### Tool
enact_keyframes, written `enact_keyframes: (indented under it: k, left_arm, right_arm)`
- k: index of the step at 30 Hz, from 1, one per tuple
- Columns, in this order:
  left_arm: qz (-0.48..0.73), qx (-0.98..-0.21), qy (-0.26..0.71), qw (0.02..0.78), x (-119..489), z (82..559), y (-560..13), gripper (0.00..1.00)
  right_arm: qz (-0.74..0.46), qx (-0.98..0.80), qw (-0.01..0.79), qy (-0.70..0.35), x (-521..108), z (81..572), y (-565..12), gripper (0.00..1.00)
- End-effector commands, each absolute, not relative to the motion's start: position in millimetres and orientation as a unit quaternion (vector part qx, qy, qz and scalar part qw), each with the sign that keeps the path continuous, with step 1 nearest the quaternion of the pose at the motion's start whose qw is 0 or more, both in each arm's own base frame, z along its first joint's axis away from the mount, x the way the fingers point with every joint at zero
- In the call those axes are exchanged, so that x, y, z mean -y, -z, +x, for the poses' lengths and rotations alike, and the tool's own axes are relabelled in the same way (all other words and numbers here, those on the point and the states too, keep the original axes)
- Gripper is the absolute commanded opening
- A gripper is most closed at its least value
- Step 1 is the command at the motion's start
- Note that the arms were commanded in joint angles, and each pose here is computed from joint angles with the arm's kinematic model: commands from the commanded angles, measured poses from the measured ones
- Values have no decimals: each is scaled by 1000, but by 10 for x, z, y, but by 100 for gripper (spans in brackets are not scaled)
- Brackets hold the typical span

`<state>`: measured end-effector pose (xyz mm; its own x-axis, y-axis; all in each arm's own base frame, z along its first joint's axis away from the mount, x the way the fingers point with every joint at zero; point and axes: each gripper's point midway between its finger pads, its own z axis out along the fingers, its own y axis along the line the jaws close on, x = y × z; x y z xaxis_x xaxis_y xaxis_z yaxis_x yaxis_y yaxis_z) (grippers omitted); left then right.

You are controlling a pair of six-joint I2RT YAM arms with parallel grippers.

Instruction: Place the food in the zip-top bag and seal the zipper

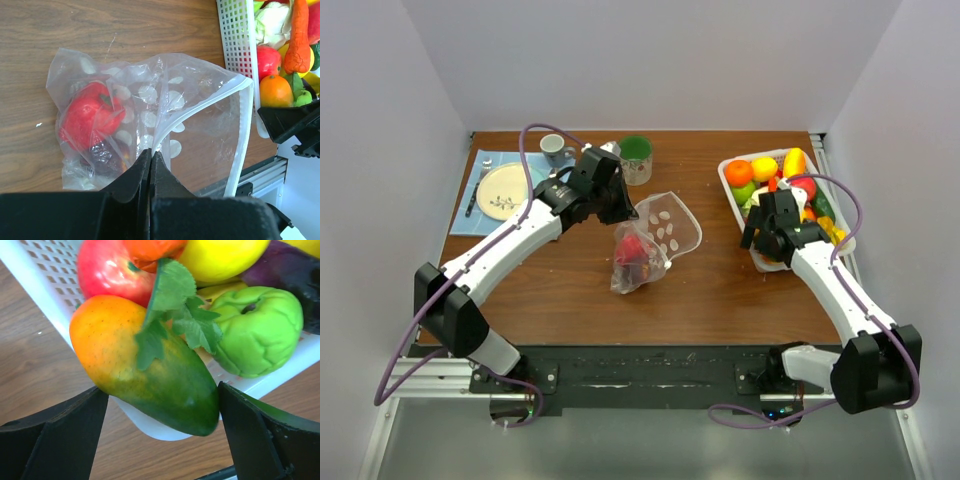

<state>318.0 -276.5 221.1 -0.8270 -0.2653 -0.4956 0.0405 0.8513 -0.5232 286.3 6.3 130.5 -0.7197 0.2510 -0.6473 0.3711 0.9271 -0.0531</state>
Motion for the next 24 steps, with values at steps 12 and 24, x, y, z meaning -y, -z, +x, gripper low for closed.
enact_keyframes:
  k: [12, 24]
  left_arm:
    - [-50, -910, 284, 297, 2859, 3222, -2339, 0]
    - [-49, -910, 286, 295, 2875, 3225, -2335, 0]
  right_arm:
    - [172, -910, 375, 40, -205, 3015, -1552, 80]
    - [183, -901, 390, 49, -205, 3285, -1637, 79]
